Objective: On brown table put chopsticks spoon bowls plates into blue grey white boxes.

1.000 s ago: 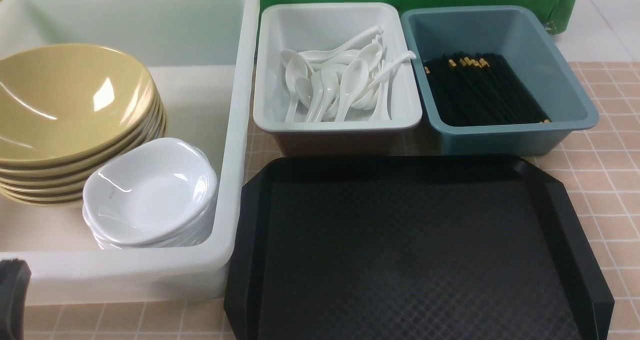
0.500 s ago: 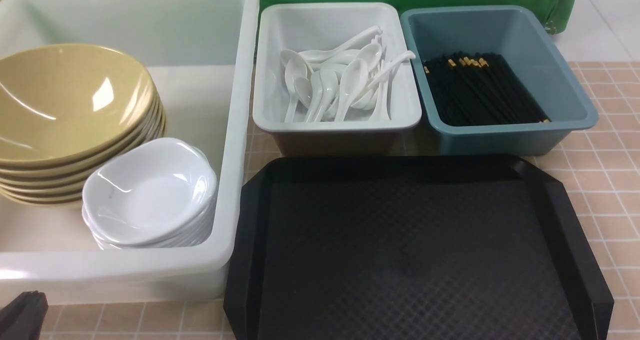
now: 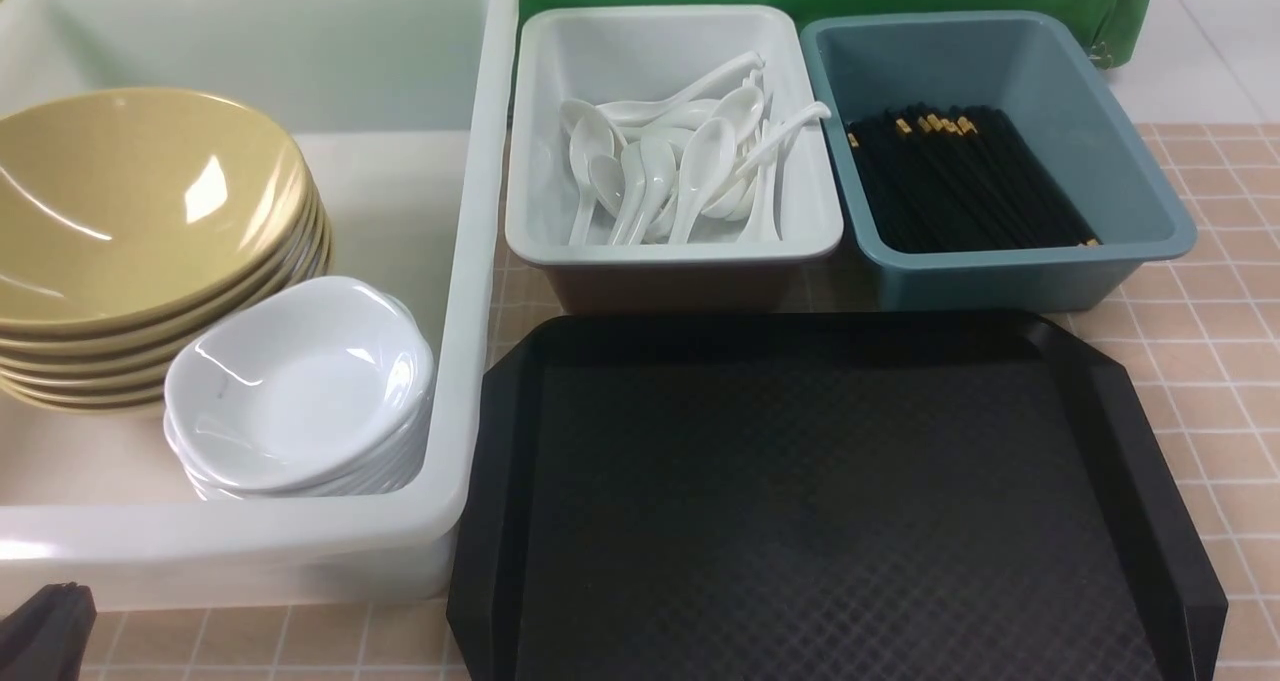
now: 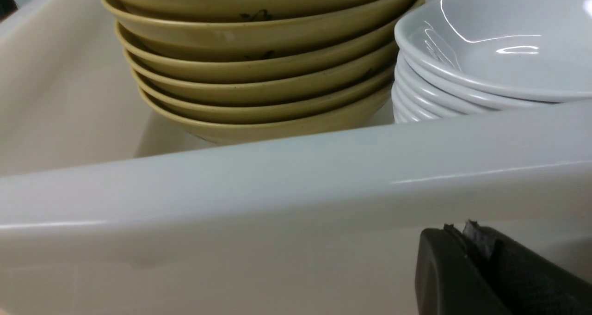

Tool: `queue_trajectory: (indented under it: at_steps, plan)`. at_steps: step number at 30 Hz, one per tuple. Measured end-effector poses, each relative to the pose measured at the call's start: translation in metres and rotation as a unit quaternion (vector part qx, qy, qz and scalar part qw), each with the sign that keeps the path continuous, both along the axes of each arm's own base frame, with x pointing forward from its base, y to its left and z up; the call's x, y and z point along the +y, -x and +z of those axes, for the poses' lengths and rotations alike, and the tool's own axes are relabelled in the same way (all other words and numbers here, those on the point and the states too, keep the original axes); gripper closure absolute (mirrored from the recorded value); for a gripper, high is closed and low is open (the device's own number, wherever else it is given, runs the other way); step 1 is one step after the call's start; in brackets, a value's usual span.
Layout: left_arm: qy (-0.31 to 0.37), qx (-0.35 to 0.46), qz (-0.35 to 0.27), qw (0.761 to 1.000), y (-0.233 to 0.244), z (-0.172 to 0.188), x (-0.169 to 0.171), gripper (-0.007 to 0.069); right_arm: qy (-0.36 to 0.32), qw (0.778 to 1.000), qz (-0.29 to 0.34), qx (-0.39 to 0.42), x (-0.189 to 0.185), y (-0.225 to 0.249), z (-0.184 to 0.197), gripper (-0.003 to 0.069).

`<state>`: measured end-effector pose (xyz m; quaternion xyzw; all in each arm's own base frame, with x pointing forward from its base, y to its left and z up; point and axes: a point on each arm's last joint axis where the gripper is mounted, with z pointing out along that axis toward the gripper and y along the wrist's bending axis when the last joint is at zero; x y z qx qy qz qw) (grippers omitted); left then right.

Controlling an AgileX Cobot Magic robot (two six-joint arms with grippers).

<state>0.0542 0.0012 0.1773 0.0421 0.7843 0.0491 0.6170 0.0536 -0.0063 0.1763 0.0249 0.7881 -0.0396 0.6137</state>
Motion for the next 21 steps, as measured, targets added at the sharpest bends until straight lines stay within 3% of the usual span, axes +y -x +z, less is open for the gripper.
queue_trajectory:
  at_steps: [21]
  plan:
    - [0.000, 0.000, 0.000, 1.000, 0.0000, 0.0000, 0.0000, 0.0624, 0.000, 1.000, 0.000, 0.000, 0.0000, 0.0000, 0.0000, 0.0559]
